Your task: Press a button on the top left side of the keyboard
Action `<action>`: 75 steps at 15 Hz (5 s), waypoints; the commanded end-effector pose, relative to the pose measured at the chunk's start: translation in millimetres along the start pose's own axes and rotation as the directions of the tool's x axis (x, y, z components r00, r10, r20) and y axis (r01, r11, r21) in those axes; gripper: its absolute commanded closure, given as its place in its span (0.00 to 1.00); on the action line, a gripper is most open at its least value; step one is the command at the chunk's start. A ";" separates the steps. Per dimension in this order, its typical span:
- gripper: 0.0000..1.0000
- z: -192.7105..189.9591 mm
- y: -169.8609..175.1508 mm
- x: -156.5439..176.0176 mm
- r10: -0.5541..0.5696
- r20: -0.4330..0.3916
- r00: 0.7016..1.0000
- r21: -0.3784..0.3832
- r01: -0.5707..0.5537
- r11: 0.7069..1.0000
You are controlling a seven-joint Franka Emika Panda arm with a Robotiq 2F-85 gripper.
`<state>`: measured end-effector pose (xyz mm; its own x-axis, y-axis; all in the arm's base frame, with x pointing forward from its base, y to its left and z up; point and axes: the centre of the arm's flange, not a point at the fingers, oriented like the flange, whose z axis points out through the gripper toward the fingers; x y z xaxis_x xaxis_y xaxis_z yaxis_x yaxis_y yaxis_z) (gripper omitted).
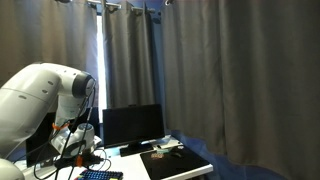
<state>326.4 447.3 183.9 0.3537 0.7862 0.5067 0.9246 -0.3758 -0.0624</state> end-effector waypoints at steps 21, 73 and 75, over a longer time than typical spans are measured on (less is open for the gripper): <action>1.00 16.0 7.2 -10.4 0.067 0.024 0.997 0.012 -0.067 0.998; 1.00 5.8 9.6 -4.0 0.064 0.009 0.998 -0.011 -0.064 0.998; 1.00 2.3 9.5 -2.1 0.062 0.007 0.998 -0.014 -0.062 0.998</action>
<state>339.9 445.0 167.9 0.4105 0.7645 0.4971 0.9002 -0.4268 -0.0870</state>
